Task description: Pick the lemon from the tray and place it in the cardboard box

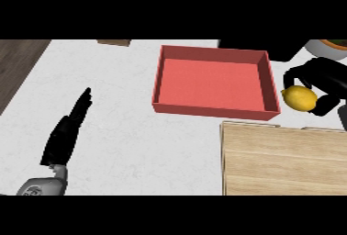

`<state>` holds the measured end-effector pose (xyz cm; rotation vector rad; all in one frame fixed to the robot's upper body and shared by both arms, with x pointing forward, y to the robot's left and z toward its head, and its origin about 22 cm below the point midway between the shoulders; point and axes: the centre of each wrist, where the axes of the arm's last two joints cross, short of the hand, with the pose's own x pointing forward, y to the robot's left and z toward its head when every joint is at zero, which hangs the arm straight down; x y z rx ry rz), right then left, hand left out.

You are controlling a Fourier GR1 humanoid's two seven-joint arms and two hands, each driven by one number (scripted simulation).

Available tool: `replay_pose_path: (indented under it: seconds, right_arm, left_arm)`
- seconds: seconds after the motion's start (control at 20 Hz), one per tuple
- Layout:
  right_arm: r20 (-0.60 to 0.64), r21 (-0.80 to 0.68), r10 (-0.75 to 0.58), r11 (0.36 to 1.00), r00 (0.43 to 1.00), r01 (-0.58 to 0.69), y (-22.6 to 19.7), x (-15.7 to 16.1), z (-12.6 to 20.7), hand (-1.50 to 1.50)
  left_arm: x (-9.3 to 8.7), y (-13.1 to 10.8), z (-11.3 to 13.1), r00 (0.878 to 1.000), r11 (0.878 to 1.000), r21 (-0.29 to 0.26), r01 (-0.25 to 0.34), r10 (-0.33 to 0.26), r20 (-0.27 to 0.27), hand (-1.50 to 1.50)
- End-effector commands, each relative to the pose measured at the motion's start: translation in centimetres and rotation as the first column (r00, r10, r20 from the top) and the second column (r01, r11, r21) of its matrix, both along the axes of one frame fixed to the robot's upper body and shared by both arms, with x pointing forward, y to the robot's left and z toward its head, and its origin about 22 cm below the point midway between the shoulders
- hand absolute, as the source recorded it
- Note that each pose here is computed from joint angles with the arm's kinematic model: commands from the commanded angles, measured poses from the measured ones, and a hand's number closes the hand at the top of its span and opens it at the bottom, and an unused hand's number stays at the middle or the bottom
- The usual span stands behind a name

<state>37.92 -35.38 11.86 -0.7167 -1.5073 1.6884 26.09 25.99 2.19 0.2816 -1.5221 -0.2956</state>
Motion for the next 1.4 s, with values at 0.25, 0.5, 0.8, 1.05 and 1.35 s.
replay_pose_path:
  seconds: [0.25,0.5,0.8,1.05,1.35]
  right_arm:
    - [0.077,0.255,0.147,0.953,0.986,-0.162,-3.1,3.6,5.0,1.50]
    - [0.103,0.532,0.317,0.784,0.943,-0.321,-2.4,4.8,5.5,1.50]
    - [0.079,0.614,0.422,0.693,0.903,-0.378,1.2,6.9,8.3,1.50]
    - [0.055,0.635,0.472,0.664,0.880,-0.396,5.2,8.4,9.8,1.50]
    - [0.013,0.602,0.496,0.690,0.868,-0.403,10.6,9.5,9.2,1.50]
  left_arm:
    - [0.1,0.7,-0.3,1.000,1.000,0.014,-0.004,0.004,-0.012,0.00]
    - [0.2,-0.8,-0.5,1.000,1.000,0.001,-0.013,0.013,-0.012,0.00]
    - [-0.1,0.5,-0.3,0.999,0.999,0.010,-0.042,0.042,-0.018,0.00]
    - [-0.2,0.8,-0.9,0.998,0.998,0.015,-0.062,0.062,-0.011,0.00]
    - [-1.1,0.7,-1.2,0.996,0.996,-0.001,-0.087,0.087,-0.032,0.00]
